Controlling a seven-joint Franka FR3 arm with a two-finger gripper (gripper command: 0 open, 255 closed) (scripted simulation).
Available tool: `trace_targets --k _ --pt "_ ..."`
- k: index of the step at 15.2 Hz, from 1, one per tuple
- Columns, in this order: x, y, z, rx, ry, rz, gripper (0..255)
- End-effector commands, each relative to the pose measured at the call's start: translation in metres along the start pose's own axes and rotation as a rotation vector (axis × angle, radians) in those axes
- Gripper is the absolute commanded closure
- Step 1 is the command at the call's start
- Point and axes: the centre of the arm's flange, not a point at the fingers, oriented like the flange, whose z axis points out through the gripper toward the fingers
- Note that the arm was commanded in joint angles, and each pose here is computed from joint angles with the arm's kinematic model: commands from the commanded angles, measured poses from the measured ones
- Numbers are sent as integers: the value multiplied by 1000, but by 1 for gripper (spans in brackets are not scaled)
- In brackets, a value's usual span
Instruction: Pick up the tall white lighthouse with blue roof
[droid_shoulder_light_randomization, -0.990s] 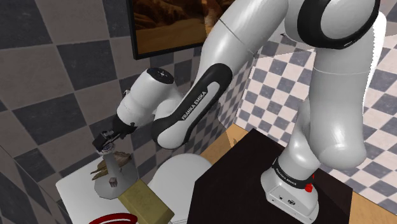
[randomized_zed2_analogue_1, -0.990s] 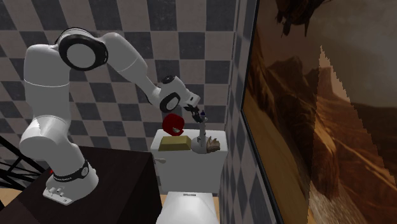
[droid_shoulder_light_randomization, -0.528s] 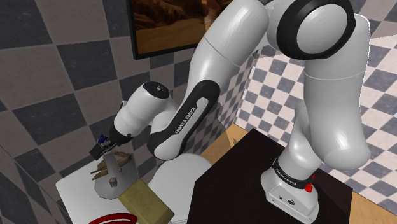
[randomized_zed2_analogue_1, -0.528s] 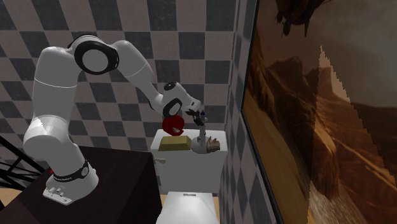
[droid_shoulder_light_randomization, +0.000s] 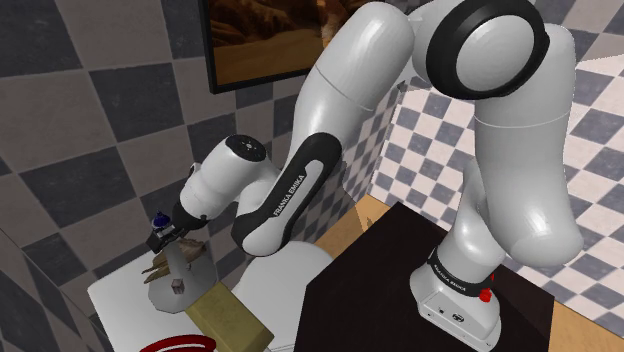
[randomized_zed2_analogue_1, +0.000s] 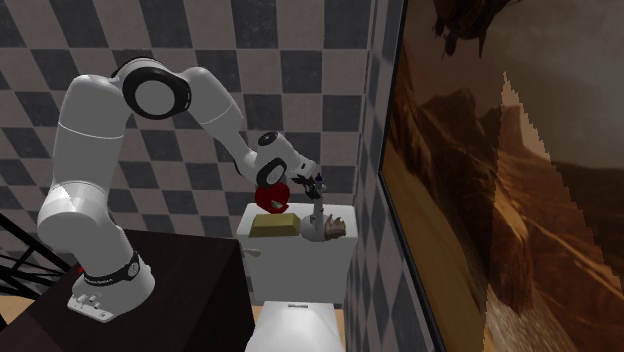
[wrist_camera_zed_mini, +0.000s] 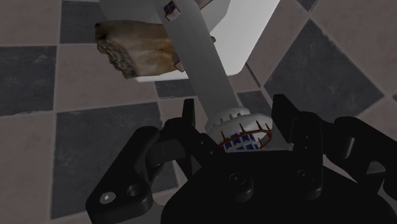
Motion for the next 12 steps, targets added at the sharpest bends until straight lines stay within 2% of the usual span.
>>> trace_targets --k 1,5,12 --pt "0 0 0 -1 -1 0 255" --pt "0 1 1 -1 -1 0 255" --pt "18 -9 -29 -1 -1 0 255"
